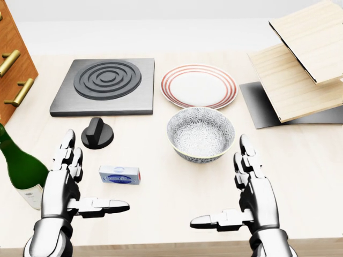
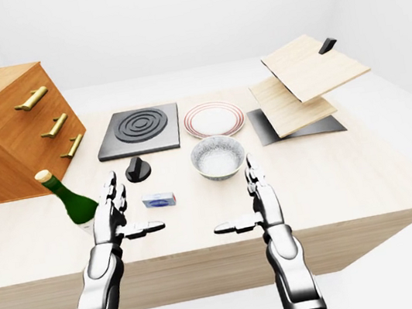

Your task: Pick up the cream cheese and put it in the bowl.

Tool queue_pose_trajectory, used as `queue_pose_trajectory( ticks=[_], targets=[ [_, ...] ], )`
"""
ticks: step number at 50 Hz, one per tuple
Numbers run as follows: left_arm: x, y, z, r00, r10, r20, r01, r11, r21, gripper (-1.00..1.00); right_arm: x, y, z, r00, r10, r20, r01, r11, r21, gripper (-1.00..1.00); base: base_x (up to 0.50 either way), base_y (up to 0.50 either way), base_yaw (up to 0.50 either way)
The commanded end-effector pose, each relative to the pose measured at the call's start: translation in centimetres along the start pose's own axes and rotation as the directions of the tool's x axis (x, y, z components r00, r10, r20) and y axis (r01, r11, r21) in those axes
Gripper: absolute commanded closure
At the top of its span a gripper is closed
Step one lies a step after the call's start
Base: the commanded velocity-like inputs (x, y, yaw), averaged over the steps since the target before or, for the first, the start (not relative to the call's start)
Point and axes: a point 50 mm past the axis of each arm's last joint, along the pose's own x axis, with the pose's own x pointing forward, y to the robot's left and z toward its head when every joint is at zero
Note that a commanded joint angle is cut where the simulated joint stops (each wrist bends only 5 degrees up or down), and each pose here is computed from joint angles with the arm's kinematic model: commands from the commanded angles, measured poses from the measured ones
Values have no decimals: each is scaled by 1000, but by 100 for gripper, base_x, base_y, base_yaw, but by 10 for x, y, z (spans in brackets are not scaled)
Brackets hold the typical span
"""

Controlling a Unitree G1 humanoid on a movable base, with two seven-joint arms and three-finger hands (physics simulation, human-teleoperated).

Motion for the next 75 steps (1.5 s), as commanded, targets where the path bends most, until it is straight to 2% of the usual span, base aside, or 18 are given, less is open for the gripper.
queue_pose_trajectory(
  ticks=[1, 11, 24, 34, 62, 66, 69, 75],
  targets=[
    [7, 1, 2, 1000, 9, 9, -9, 1000, 2, -100, 3, -2, 2, 1000, -2, 1, 2, 1000, 22, -100, 50, 0, 0],
    [7, 1, 1, 1000, 8, 8, -8, 1000, 2, -100, 3, -2, 0, 1000, -7, 1, 7, 1000, 19, -100, 50, 0, 0],
    [7, 0, -1, 1000, 6, 6, -6, 1000, 4, -100, 2, -1, 1, 1000, -3, 6, 3, 1000, 19, -100, 0, 0, 0],
    [7, 1, -33, 990, 18, -137, -12, 999, 46, -100, 2, -2, 0, 1000, -4, 0, 4, 1000, 23, -100, 0, 0, 0],
    [7, -1, -34, 990, 7, -142, -1, 999, 40, -100, 1, 1, -2, 1000, 19, -11, -19, 999, 44, -100, 0, 0, 0],
    [8, 0, -41, 985, 20, -171, -10, 998, 59, -100, 1, 1, -1, 1000, 23, -12, -23, 999, 47, -100, 0, 0, 0],
    [8, 2, -51, 974, 50, -219, -25, 993, 112, -100, 1, 2, 0, 1000, 29, -12, -28, 998, 51, -100, 0, 0, 0],
    [8, 2, -59, 965, 63, -254, -28, 990, 139, -100, 1, 2, 0, 999, 36, -13, -36, 998, 57, -100, 0, 0, 0]
  ],
)
